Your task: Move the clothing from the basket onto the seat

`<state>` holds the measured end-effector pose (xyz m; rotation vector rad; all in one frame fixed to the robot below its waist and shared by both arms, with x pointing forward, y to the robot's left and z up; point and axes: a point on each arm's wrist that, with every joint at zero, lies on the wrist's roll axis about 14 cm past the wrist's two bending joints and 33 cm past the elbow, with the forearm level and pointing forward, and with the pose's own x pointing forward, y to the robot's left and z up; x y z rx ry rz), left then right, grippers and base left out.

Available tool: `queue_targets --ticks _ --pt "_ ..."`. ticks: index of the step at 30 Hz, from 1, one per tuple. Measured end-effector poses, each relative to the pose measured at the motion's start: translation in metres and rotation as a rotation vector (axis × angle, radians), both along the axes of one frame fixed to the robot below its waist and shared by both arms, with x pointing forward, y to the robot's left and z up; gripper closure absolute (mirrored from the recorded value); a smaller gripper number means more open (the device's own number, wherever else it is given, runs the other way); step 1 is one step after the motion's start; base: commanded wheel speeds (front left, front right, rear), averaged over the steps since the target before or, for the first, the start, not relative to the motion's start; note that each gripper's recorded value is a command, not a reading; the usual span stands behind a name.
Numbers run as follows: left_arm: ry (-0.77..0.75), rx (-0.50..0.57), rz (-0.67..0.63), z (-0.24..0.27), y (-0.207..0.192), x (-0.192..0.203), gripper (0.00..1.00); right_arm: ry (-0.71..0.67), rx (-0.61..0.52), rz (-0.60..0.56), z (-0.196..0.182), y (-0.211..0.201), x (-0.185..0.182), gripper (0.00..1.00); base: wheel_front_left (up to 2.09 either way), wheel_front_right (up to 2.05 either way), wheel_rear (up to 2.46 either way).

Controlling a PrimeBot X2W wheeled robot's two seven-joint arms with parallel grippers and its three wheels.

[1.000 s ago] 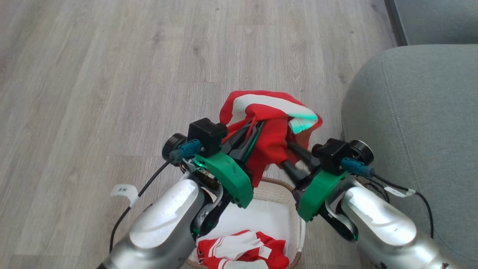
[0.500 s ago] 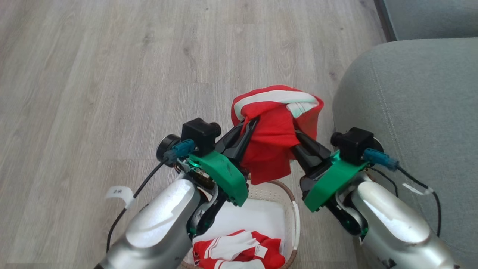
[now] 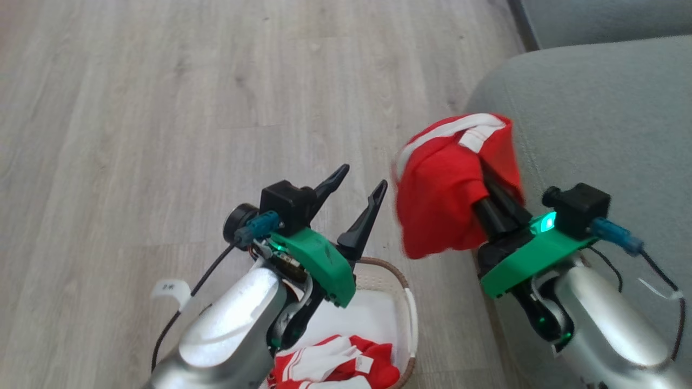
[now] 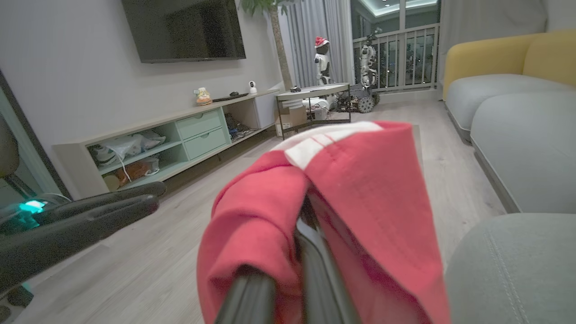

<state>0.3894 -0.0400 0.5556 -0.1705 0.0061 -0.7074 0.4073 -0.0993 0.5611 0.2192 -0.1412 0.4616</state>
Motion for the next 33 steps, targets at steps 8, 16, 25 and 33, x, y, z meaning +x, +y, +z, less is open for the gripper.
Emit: queue_targets --ticks 8,16,25,33 --pt "-0.008 0.000 -0.069 -0.003 -0.024 -0.006 0.00 -0.051 0.025 -0.128 0.018 -0.051 -0.012 1.00 0.00 0.00 0.00" --pt "-0.025 -0.005 -0.175 -0.009 -0.061 -0.016 0.00 -0.069 0.012 -0.254 0.024 -0.104 -0.033 1.00 0.00 0.00 0.00" --pt "-0.043 -0.004 -0.270 -0.018 -0.095 -0.024 0.00 -0.090 0.012 -0.403 0.031 -0.152 -0.065 1.00 0.00 0.00 0.00" --pt "-0.040 -0.017 -0.366 -0.020 -0.131 -0.033 0.00 -0.108 -0.008 -0.529 0.038 -0.188 -0.096 1.00 0.00 0.00 0.00"
